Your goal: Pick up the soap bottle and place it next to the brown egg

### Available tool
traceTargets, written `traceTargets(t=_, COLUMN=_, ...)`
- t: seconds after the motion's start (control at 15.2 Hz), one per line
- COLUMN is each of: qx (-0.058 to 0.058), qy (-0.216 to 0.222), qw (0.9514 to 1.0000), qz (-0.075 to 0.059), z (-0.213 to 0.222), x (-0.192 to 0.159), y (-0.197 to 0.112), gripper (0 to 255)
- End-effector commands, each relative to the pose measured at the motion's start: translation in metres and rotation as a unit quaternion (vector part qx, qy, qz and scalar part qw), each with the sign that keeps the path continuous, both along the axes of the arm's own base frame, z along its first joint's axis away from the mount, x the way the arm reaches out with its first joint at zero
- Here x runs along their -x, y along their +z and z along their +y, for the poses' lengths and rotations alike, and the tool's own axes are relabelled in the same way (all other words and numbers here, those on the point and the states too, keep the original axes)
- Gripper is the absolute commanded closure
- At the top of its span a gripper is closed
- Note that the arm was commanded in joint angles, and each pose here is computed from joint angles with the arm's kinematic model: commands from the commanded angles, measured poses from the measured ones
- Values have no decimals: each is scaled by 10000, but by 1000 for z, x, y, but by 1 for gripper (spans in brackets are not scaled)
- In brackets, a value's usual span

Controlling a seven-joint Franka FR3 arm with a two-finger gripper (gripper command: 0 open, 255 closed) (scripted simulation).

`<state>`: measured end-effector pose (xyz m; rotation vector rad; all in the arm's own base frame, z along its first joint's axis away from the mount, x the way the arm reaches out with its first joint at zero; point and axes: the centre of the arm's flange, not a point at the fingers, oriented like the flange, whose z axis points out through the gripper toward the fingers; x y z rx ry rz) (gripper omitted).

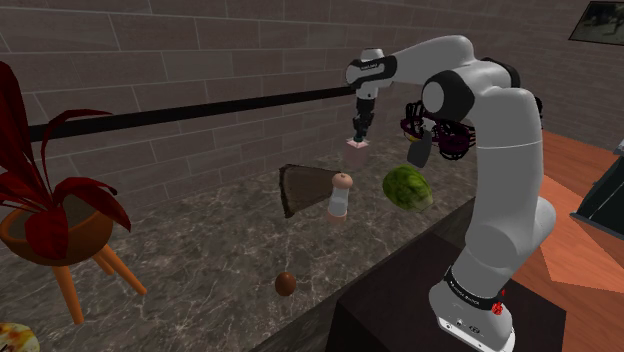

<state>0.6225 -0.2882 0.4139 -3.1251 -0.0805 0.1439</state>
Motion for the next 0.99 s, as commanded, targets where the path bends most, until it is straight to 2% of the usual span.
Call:
traceTargets(t=0.0, qx=-1, qy=0, qw=10000, qz=0, z=0, x=-1, y=12, gripper=255)
traceTargets(t=0.92, qx=-1, qy=0, qw=10000, qz=0, z=0, x=-1, y=86, gripper=255)
